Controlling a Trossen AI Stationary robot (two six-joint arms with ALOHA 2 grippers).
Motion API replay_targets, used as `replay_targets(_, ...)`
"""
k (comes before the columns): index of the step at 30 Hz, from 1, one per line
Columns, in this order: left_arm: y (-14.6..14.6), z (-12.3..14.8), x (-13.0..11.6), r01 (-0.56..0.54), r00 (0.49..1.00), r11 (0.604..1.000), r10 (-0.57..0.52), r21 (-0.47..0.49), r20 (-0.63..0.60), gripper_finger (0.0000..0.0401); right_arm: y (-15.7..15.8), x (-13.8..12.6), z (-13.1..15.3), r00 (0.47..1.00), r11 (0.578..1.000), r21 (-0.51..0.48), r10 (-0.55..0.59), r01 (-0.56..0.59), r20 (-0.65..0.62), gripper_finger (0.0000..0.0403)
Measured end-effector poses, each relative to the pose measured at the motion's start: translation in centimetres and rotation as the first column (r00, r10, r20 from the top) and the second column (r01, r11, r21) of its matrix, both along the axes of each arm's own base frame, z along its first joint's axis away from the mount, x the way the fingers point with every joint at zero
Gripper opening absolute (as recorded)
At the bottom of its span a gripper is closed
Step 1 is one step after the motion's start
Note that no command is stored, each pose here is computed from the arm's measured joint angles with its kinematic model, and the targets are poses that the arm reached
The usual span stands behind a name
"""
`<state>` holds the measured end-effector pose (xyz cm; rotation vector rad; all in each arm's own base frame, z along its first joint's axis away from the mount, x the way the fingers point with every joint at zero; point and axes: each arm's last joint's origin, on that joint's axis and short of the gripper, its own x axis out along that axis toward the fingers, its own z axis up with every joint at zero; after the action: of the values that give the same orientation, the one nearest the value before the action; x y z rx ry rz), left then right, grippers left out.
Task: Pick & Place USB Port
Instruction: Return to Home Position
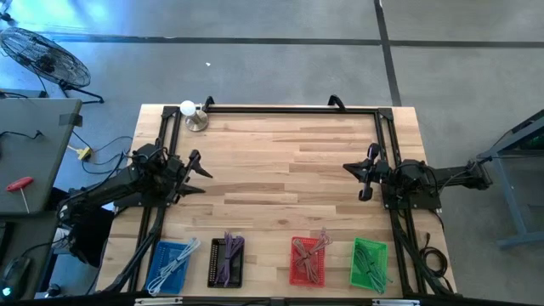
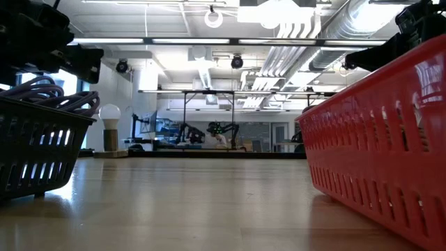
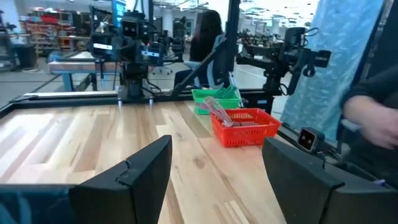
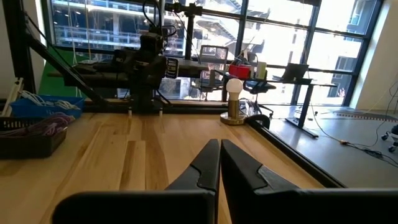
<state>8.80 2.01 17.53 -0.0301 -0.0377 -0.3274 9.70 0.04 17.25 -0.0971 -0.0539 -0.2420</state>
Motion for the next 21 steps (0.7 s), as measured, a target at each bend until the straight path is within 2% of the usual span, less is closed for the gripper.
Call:
replay_targets(4,0.2,0.0,0.1,-0.062,0.998,0.998,0.062,-0.017,-0.002,0.0244,0.0,0.0,0.0,1.0,1.0,0.0,0.001,-0.001,0.001,0.0008)
replay_targets(8,0.6,0.0,0.1,-0.21,0.978,0.976,0.21,-0.063,-0.013,0.0244,0.0,0.0,0.0,1.0,1.0,0.0,0.001,-0.001,0.001,0.0009)
replay_targets(12,1.2,-0.1,0.2,-0.412,0.911,0.898,0.409,-0.156,-0.05,0.0244,0.0,0.0,0.0,1.0,1.0,0.0,0.001,-0.001,0.002,0.0007)
replay_targets(14,1.5,-0.2,0.2,-0.472,0.881,0.855,0.466,-0.216,-0.081,0.0244,0.0,0.0,0.0,1.0,1.0,0.0,0.001,-0.001,0.002,0.0005)
replay_targets(18,1.5,-0.3,0.2,-0.473,0.879,0.809,0.458,-0.349,-0.131,0.0244,0.0,0.0,0.0,1.0,1.0,0.0,0.001,-0.001,0.002,0.0005)
replay_targets(21,1.6,-0.3,0.2,-0.503,0.861,0.785,0.491,-0.361,-0.132,0.0244,0.0,0.0,0.0,1.0,1.0,0.001,0.001,-0.001,0.003,0.0005)
